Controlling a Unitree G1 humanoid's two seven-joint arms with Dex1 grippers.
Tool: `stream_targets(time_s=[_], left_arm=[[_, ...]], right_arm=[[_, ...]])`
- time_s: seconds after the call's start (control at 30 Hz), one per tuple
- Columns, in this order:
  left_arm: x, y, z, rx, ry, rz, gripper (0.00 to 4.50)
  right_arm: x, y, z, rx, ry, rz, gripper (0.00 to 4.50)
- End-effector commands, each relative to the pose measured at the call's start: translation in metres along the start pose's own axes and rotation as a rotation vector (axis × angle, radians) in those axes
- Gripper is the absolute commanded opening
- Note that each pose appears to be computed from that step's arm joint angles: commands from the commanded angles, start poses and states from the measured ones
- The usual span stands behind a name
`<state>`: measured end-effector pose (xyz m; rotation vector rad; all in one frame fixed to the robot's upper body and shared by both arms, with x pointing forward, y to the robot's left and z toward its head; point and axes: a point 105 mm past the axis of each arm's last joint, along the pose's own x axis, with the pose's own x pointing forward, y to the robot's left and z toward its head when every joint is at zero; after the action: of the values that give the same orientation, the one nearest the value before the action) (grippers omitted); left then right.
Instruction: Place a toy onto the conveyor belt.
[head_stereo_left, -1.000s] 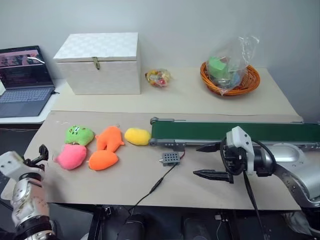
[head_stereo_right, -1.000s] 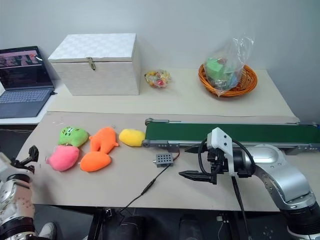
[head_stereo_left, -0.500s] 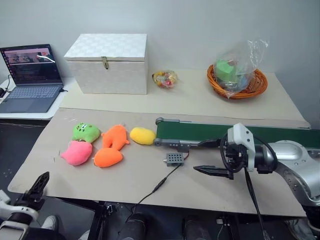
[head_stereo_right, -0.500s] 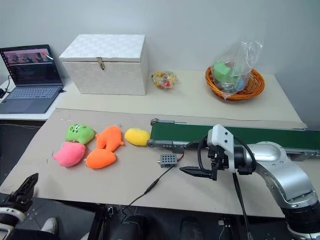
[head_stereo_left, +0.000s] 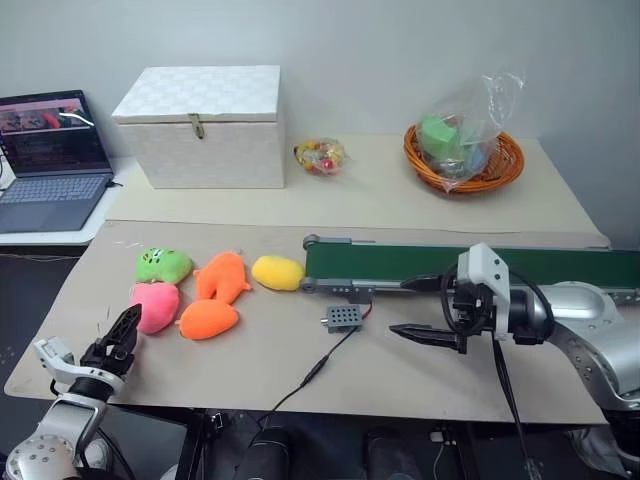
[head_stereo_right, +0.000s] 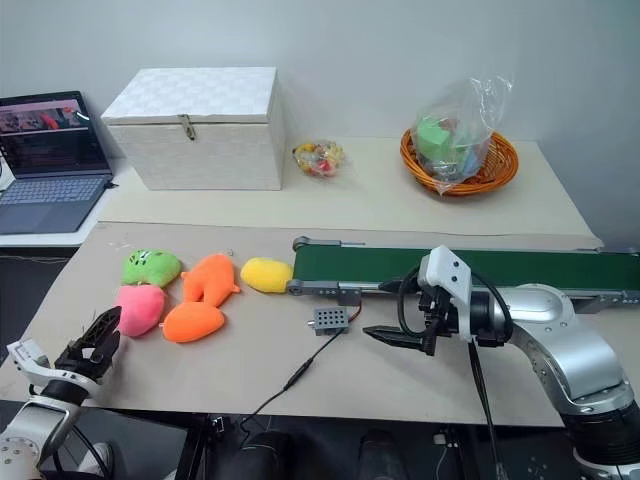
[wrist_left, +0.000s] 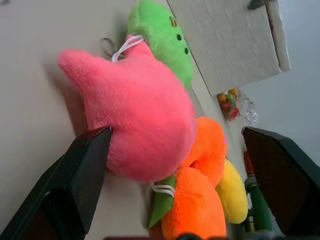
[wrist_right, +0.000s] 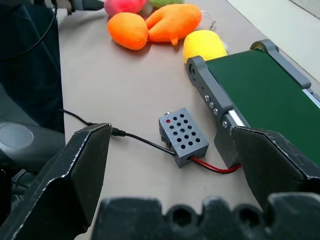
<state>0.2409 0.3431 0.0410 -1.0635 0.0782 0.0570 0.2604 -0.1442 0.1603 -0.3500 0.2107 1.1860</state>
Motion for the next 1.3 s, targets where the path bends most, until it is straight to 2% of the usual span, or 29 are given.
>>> stream_targets(time_s=[0.03, 0.23, 0.47, 0.63, 0.87, 1.2, 1.3], left_arm=[[-0.008, -0.001, 0.006, 0.009, -0.031, -0.013, 4.46], [-0.025, 0.000, 0.009, 0.000, -0.047, -0.040, 4.46], [-0.004, 0.019, -0.003, 0.037, -0.008, 0.061, 4.46], [0.013, 0.011, -0.013, 0.027, 0.017, 0.028, 4.46], [0.020, -0.008, -0.024, 0.031, 0.053, -0.043, 4.46], [0.027, -0.013, -0.014, 0.013, 0.006, -0.054, 4.46], [0.027, -0.011, -0.013, 0.016, -0.001, -0.037, 3.66]], right_arm=[[-0.005, -0.004, 0.011, -0.042, -0.035, -0.028, 4.50], [-0.003, -0.005, 0.008, -0.039, -0.028, -0.029, 4.50], [-0.004, -0.006, 0.019, -0.047, -0.064, -0.031, 4.50], [-0.005, -0.005, 0.022, -0.055, -0.068, -0.035, 4.50], [-0.007, -0.004, 0.039, -0.054, -0.151, -0.036, 4.50], [-0.006, -0.009, 0.038, -0.043, -0.151, -0.064, 4.50], [-0.006, -0.010, 0.036, -0.037, -0.146, -0.072, 4.50]])
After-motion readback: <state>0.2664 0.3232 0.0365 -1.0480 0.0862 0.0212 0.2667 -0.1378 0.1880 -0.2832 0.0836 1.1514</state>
